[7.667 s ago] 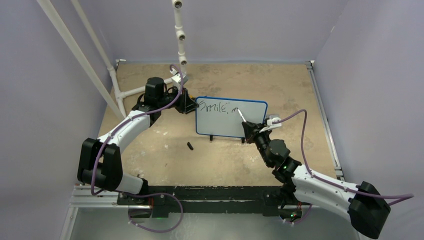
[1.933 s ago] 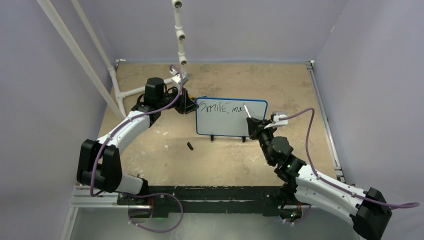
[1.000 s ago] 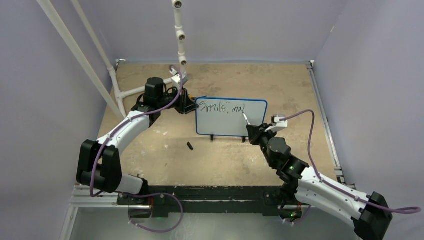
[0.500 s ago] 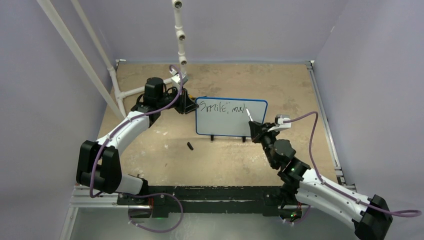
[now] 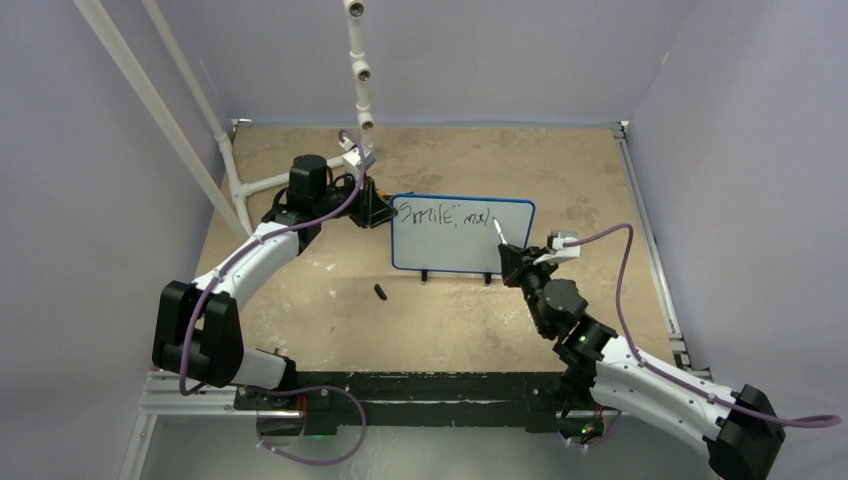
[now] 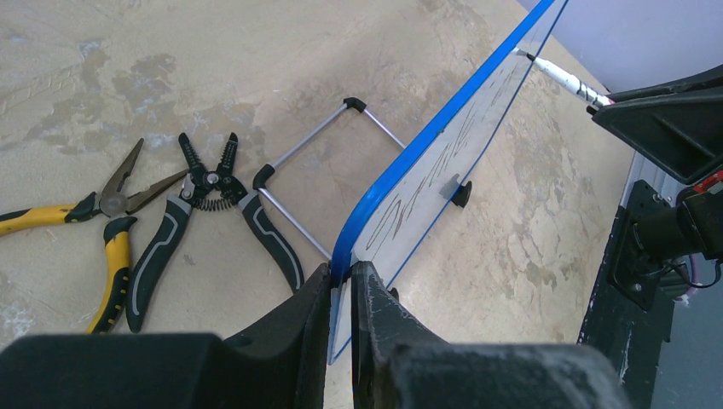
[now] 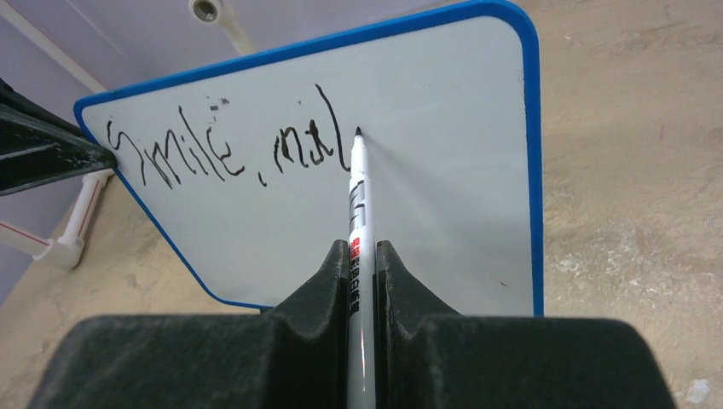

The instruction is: Write a sentence on the whiteboard

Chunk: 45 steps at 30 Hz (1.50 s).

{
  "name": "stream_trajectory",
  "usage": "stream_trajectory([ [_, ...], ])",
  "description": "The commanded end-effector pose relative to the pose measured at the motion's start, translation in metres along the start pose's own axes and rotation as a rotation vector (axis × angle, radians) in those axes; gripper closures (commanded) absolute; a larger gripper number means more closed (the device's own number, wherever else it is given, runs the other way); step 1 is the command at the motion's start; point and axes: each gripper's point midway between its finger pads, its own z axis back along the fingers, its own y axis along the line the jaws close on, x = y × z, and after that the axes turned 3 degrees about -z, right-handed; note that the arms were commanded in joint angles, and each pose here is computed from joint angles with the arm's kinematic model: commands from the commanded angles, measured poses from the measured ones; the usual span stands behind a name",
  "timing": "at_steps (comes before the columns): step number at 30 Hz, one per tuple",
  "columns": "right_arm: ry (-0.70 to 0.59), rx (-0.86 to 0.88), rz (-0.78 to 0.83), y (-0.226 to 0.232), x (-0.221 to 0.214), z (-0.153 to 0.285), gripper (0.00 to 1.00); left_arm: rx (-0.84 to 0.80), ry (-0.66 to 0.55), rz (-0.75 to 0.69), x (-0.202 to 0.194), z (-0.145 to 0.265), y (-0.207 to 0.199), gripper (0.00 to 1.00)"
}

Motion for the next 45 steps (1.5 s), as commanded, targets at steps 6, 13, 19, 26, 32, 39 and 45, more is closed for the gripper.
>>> stream_trajectory([
  [6, -0.004, 0.036, 0.011, 0.009, -0.001, -0.006, 1.0, -0.006, -0.057, -0.075, 0.021, 0.006, -0.005, 1.0],
  [13, -0.009, 0.033, 0.012, 0.008, 0.0, -0.005, 1.0, -0.007, -0.058, -0.076, 0.022, 0.006, -0.006, 1.0],
  [19, 0.007, -0.018, -0.006, 0.0, -0.003, -0.005, 1.0, -0.008, -0.058, -0.076, 0.022, 0.006, -0.006, 1.0],
  [26, 0.04, -0.055, -0.028, -0.005, -0.01, -0.004, 1.0, -0.009, -0.058, -0.076, 0.022, 0.006, -0.006, 1.0],
  [32, 0.042, -0.064, -0.038, -0.007, -0.01, -0.002, 1.0, -0.01, -0.06, -0.078, 0.023, 0.006, -0.007, 1.0],
  [39, -0.018, 0.02, -0.045, 0.002, 0.005, 0.005, 1.0, -0.01, -0.061, -0.079, 0.023, 0.006, -0.007, 1.0],
  [45, -0.008, -0.006, -0.02, 0.001, 0.005, 0.0, 1.0, -0.01, -0.059, -0.077, 0.022, 0.006, -0.007, 1.0],
])
